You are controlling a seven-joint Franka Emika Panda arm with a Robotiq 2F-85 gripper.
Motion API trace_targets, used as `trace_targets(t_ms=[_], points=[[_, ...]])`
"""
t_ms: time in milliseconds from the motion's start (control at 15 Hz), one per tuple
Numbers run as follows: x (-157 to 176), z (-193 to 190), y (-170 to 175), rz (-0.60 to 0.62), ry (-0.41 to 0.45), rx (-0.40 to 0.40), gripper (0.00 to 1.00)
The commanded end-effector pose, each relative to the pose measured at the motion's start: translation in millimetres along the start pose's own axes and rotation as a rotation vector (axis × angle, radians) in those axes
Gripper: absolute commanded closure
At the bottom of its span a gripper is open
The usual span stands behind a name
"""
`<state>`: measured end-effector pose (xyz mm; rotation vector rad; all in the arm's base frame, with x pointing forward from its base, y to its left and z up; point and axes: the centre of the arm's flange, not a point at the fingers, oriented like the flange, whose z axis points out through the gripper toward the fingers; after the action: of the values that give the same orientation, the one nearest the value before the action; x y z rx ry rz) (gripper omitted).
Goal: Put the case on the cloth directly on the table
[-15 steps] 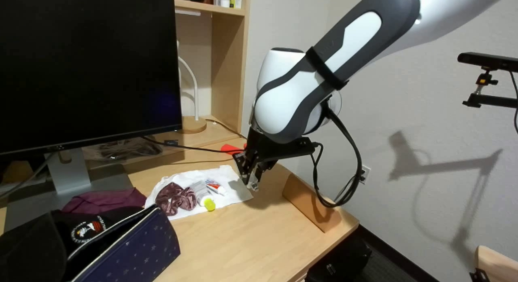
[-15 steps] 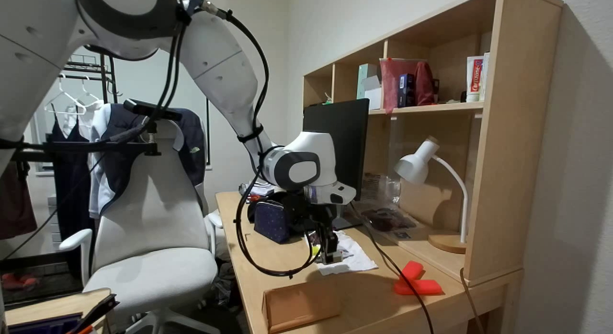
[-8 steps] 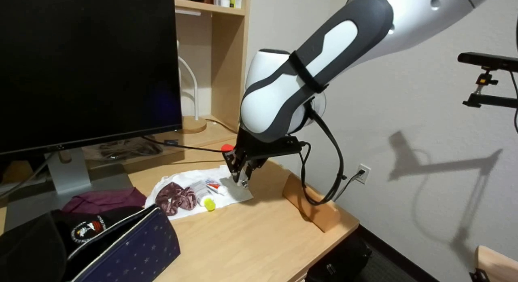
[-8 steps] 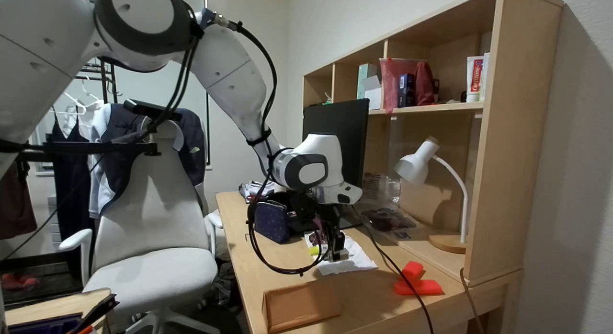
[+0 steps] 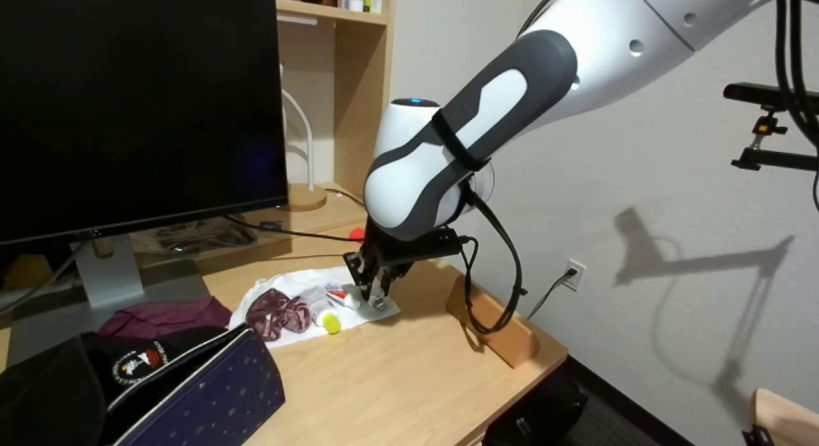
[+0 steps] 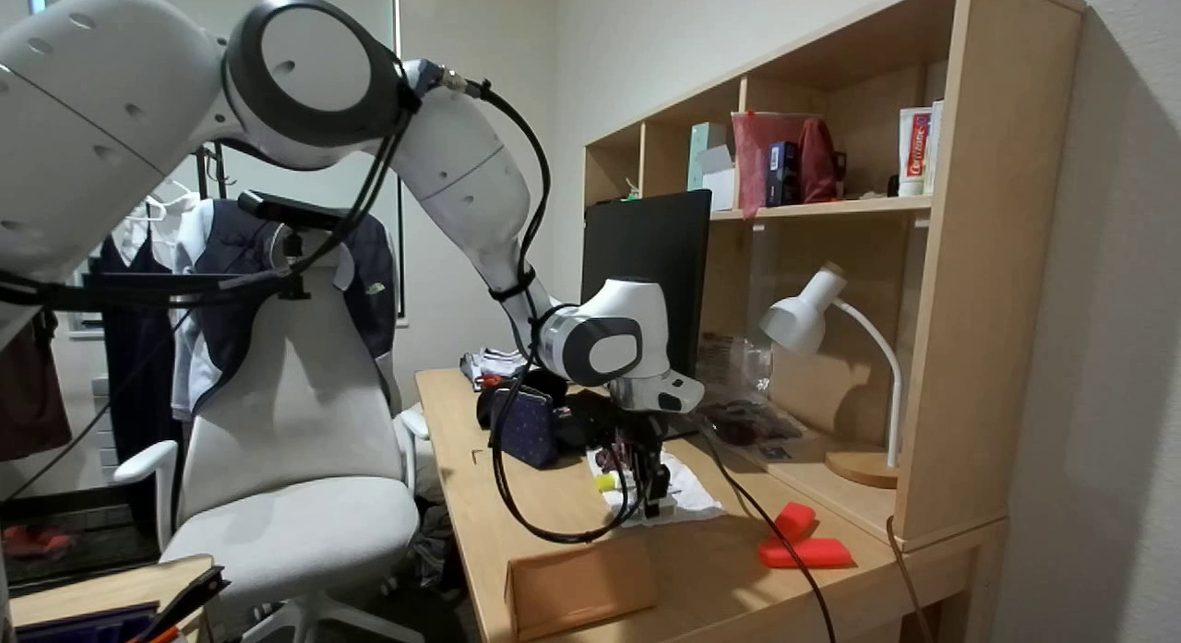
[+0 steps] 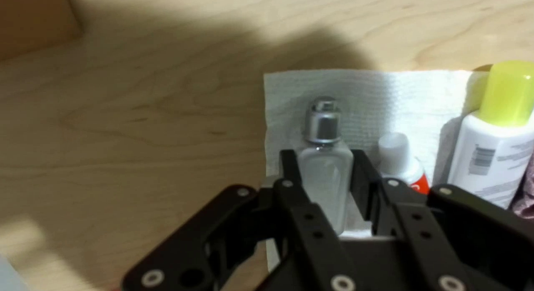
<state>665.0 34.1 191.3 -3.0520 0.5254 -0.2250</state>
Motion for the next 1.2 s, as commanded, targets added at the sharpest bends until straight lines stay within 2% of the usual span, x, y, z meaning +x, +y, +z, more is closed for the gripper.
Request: trace_targets(t_ms=[0, 200, 400, 800, 1000, 1133], points=[[8, -2, -5, 0.036, -0.014, 0.000, 0.40], [11, -27, -4, 0.044, 0.012, 0.013, 0.22], [12, -79, 0, 0.001, -0.058, 0.015, 0.03], [-31, -201, 39, 0.004, -0.137, -0.052, 0.00], [-68, -234, 59, 0.002, -0.166, -0.094, 0.00], [-100, -244, 73, -0.024, -0.176, -0.092, 0.00]])
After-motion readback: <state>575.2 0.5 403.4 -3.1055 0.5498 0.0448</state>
